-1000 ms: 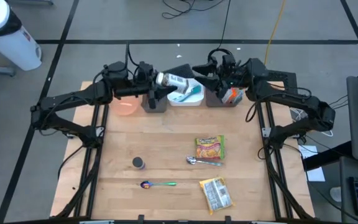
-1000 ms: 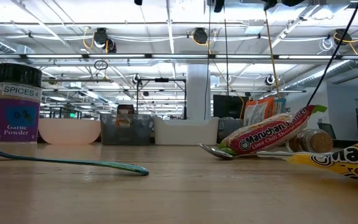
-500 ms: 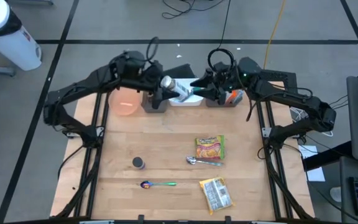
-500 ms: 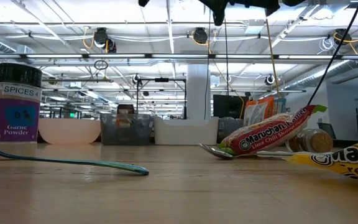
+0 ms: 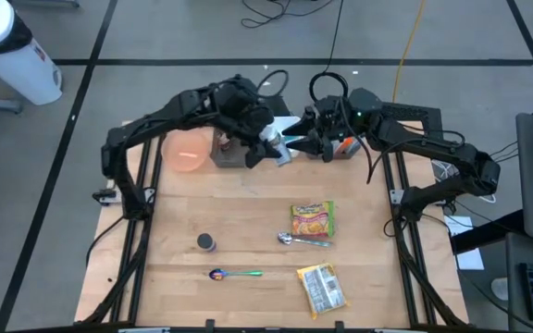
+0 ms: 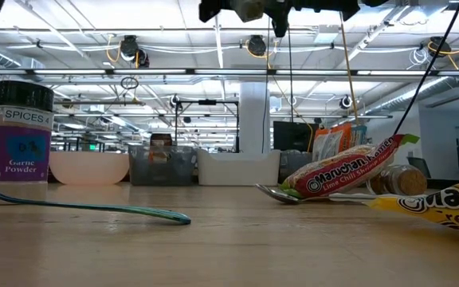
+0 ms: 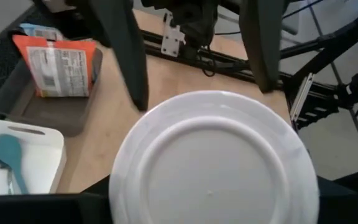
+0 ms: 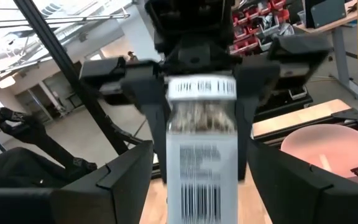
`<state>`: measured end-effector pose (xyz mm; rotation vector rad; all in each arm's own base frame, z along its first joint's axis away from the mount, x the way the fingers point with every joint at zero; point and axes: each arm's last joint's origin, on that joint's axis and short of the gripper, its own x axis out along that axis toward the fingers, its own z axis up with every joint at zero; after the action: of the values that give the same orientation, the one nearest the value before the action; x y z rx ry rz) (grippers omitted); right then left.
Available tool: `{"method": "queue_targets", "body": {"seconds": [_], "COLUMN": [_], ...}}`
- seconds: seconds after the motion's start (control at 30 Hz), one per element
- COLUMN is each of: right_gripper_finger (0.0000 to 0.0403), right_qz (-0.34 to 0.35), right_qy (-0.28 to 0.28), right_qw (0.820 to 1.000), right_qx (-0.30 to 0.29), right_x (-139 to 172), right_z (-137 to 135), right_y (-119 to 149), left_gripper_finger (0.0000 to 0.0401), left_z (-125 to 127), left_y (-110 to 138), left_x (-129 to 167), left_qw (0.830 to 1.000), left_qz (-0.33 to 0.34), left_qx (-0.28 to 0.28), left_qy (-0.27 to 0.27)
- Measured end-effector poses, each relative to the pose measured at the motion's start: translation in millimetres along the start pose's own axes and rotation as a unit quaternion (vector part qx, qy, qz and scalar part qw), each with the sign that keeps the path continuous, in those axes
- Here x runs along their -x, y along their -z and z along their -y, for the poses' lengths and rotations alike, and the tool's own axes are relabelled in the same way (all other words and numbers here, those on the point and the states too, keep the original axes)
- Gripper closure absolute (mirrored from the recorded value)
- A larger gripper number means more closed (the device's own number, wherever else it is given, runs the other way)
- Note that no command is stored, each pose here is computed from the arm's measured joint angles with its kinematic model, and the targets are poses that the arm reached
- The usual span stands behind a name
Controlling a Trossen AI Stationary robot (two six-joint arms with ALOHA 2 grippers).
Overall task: Pick & Place Food Item
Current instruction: Put the white seasoning bottle into the left black bin
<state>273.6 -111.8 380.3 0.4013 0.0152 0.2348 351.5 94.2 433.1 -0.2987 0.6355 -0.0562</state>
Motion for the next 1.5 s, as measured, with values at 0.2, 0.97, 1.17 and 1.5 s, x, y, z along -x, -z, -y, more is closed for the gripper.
{"method": "queue_targets", "body": {"seconds": [0.2, 0.97, 1.17, 1.5], "right_gripper_finger": [0.0152, 0.0182, 0.0214, 0.0214], "right_qz": [-0.013, -0.017, -0.017, -0.017], "right_qy": [0.018, 0.034, 0.034, 0.034], "right_qw": [1.000, 0.999, 0.999, 0.999], "right_qx": [-0.002, 0.015, 0.016, 0.015], "right_x": [-3.5, -19.5, -19.5, -19.5], "right_z": [3.8, 5.3, 5.2, 5.2], "right_y": [5.8, 16.4, 16.4, 16.4], "left_gripper_finger": [0.0194, 0.0194, 0.0194, 0.0194], "left_z": [-3.1, -4.1, -4.1, -4.0], "left_y": [-3.5, -1.3, -1.2, -1.2], "left_x": [-13.2, -11.8, -11.8, -12.0], "left_qw": [1.000, 0.999, 0.999, 0.999], "left_qz": [-0.012, -0.024, -0.024, -0.024], "left_qx": [0.004, 0.024, 0.024, 0.022], "left_qy": [0.008, -0.020, -0.020, -0.019]}}
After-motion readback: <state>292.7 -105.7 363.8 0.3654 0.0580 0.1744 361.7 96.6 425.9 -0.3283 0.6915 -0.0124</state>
